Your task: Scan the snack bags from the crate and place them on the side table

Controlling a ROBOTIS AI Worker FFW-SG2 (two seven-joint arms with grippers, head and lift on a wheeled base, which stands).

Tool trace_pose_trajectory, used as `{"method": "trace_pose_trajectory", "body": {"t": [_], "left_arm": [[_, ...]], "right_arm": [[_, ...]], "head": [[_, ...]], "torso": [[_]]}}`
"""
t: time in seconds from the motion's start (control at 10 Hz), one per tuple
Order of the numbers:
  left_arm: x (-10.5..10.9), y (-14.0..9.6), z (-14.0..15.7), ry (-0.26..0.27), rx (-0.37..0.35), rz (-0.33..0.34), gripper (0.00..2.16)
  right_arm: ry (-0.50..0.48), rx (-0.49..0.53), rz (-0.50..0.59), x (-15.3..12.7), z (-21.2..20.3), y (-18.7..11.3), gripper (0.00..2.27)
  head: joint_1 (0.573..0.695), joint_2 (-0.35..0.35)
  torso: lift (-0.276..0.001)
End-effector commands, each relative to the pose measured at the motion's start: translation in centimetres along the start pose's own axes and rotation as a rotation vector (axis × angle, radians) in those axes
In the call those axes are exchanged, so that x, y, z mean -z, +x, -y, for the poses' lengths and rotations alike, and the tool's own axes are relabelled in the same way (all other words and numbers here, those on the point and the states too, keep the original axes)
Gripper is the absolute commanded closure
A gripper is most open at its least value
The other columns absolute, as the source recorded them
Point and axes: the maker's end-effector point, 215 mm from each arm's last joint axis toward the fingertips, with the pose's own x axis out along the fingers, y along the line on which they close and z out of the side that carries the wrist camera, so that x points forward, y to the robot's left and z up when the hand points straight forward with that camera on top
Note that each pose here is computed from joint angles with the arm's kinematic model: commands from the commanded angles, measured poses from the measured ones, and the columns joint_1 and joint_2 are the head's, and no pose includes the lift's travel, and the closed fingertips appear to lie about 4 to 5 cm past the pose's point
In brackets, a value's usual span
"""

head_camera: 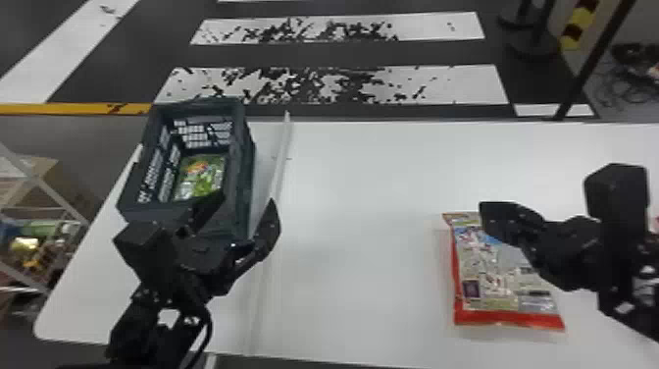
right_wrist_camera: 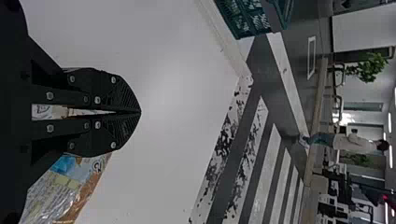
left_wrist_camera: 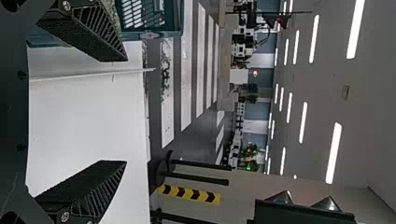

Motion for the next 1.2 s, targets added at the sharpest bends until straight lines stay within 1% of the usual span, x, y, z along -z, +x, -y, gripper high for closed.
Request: {"method": "trace_pose_trajectory", "body": {"t": [0.0, 0.1, 0.2, 0.3, 0.4, 0.5, 0.6, 0.7, 0.9, 1.1], "left_arm": [[-1.2, 0.2, 0.4, 0.005, 0.005, 0.019, 0.09], [-1.6, 0.2, 0.4, 0.003, 0.001, 0.023, 0.09], [-1.3, 0.4, 0.6, -0.011, -0.007, -0.003, 0.09], [-1.1, 0.6, 0.8, -0.022, -0.023, -0.022, 0.09], [-1.4, 0.7, 1.2, -0.029, -0.034, -0.021, 0.09], [-1.2, 0.8, 1.4, -0.032, -0.046, -0.028, 0.09], [-0.6, 0.8, 1.7, -0.039, -0.043, -0.049, 0.09], [-0.3, 0.9, 2.1, -0.043, -0.037, -0.055, 0.09], [0.1, 1.0, 2.4, -0.046, -0.031, -0.062, 0.09], [0.4, 1.1, 2.3, -0.048, -0.031, -0.073, 0.09]], "right_arm": [[0.091, 0.086, 0.037, 0.2, 5.1, -3.3, 0.08], [0.120, 0.164, 0.040, 1.3, 8.3, -5.3, 0.04], [0.131, 0.221, 0.029, 2.5, 10.7, -7.1, 0.05], [0.141, 0.262, 0.008, 3.9, 12.4, -8.5, 0.06], [0.159, 0.292, -0.024, 5.5, 13.6, -9.5, 0.06], [0.182, 0.306, -0.061, 7.5, 14.2, -9.9, 0.07], [0.200, 0.309, -0.093, 9.6, 14.5, -9.8, 0.07], [0.206, 0.310, -0.115, 11.3, 14.9, -9.7, 0.07], [0.193, 0.314, -0.147, 13.7, 15.7, -9.5, 0.07], [0.181, 0.307, -0.187, 15.5, 16.4, -9.1, 0.07]], "head": [[0.695, 0.033], [0.695, 0.009], [0.695, -0.049], [0.695, -0.108], [0.695, -0.149], [0.695, -0.189], [0.695, -0.207], [0.695, -0.234], [0.695, -0.274], [0.695, -0.294]], "torso": [[-0.094], [-0.094], [-0.094], [-0.094], [-0.094], [-0.094], [-0.094], [-0.094], [-0.094], [-0.094]]}}
